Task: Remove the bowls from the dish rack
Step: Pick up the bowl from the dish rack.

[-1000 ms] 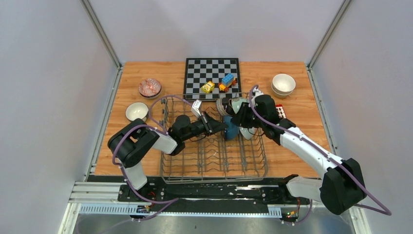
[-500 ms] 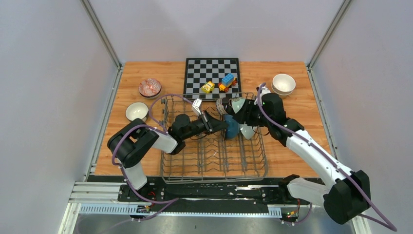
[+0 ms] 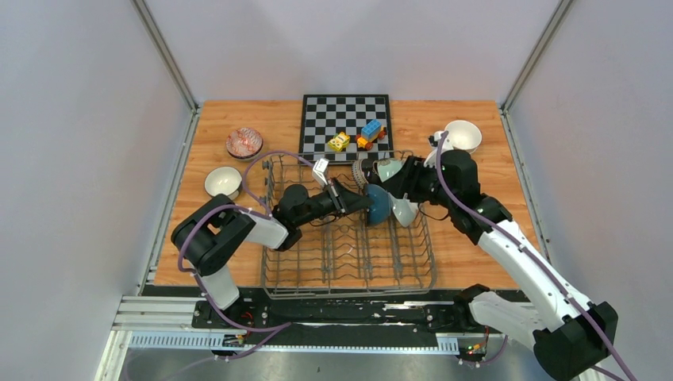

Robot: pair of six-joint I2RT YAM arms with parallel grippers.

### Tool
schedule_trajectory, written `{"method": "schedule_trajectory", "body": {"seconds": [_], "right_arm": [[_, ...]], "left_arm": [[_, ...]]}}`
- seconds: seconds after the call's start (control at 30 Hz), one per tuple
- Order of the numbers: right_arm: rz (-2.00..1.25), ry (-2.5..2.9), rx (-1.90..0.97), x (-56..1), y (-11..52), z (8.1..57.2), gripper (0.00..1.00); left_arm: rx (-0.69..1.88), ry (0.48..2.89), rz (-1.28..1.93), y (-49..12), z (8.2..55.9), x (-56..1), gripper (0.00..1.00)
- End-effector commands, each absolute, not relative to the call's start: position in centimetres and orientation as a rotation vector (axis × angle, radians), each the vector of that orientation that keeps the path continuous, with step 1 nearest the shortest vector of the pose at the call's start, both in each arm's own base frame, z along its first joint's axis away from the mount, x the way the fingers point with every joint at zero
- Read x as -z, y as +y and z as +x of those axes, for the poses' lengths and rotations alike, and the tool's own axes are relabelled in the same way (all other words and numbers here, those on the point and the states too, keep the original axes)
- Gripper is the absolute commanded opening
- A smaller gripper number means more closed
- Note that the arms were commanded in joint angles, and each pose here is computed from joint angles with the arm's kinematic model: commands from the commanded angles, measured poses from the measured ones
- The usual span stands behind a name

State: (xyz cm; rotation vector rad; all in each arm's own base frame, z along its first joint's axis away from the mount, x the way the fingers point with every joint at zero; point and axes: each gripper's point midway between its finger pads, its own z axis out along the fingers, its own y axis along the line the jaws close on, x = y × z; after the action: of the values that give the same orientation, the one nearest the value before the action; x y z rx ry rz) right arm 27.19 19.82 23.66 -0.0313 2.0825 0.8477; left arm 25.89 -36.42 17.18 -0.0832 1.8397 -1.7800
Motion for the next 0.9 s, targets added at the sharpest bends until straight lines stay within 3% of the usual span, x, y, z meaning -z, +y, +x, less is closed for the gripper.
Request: {"method": "schedule_trajectory", "body": {"seconds": [0.0,0.87], "right_arm": [[-0.007,2.095,-0.825,-23.7,18.9,26.7,0.57],[-0.028,2.076,-0.826,-23.9,18.3,25.3,0.55]], "left_arm": [[1.843,1.634,0.0,-35.8,25.5,-22.5,0.0],[1.876,1.581,0.013,-34.6,23.9,-24.5,0.0]]}}
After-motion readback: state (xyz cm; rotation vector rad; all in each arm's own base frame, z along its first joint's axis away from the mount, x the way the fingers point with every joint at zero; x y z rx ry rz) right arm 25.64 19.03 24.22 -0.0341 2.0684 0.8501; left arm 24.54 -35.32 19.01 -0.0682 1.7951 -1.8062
